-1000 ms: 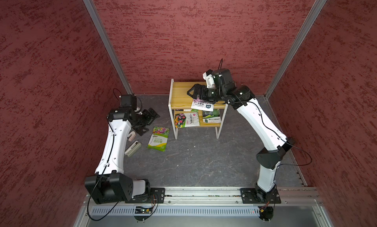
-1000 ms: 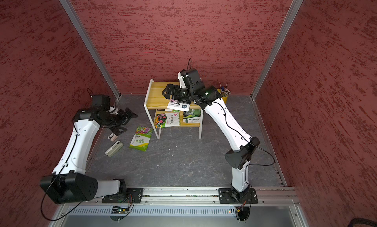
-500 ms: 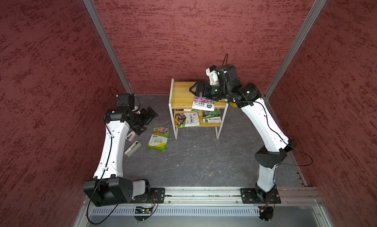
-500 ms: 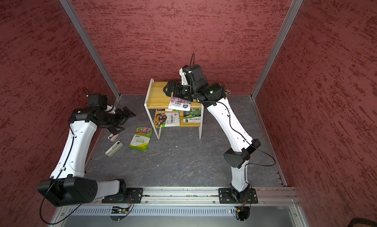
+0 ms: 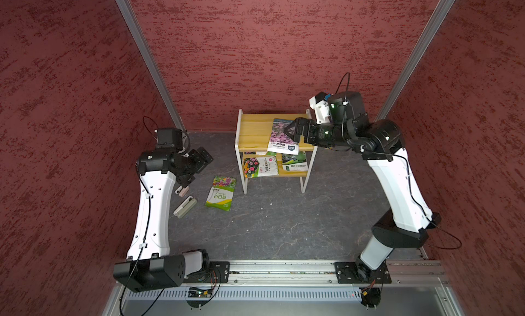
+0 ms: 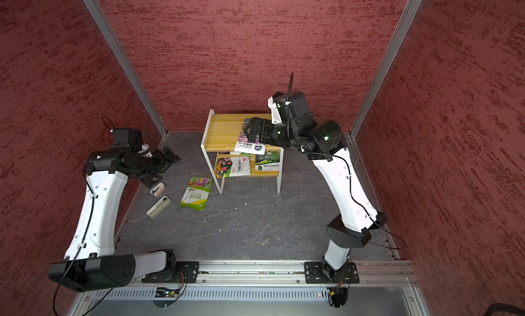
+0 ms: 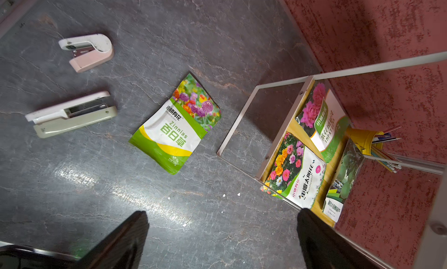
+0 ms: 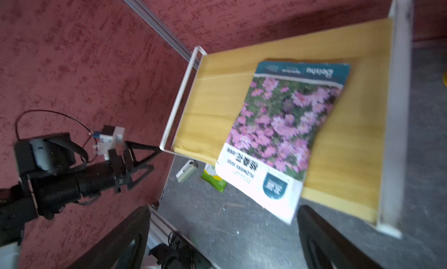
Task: Take the seed bag off the shelf
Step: Pick up the seed packet from the shelf.
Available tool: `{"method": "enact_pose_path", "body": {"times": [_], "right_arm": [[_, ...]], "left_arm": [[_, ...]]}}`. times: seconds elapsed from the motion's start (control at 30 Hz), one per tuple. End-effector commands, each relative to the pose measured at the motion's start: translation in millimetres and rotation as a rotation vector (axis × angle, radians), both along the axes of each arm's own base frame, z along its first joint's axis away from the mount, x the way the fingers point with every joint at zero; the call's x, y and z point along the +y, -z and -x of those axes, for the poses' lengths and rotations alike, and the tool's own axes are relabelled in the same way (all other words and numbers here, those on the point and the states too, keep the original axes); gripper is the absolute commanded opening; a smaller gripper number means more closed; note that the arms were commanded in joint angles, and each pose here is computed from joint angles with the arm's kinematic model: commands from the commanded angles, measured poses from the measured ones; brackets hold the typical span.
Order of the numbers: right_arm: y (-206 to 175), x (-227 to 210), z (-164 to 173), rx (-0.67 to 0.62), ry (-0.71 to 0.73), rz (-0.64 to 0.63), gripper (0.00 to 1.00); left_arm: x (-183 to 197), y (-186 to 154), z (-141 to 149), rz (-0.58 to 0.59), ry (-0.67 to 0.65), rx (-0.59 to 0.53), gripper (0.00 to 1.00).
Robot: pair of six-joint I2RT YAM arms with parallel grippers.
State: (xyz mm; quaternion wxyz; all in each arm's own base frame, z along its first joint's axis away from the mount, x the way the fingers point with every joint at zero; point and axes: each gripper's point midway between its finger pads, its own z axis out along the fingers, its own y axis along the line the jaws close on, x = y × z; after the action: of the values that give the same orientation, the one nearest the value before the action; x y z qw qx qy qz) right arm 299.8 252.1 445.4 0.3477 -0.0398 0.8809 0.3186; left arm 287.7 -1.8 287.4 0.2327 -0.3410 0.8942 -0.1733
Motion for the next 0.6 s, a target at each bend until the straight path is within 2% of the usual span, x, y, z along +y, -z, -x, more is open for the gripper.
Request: {"method": "enact_pose_path", "body": {"times": [0.0, 0.17, 0.57], "right_arm": [[13.9, -18.5, 15.2, 0.018, 0.037, 0.022, 0.98], [38.3, -22.2, 26.1, 0.053, 0.069, -0.066, 0.98], [53.5, 10.6, 3.3, 0.034, 0.028, -0.178, 0.98]], "left_arm": [[-1.8, -2.4, 4.2, -0.022, 0.021, -0.007, 1.0], [-11.2, 0.2, 5.2, -0.01, 0.032, 0.003, 1.0], [-21.3, -1.0, 5.4, -0.033, 0.063, 0.024, 1.0]]}}
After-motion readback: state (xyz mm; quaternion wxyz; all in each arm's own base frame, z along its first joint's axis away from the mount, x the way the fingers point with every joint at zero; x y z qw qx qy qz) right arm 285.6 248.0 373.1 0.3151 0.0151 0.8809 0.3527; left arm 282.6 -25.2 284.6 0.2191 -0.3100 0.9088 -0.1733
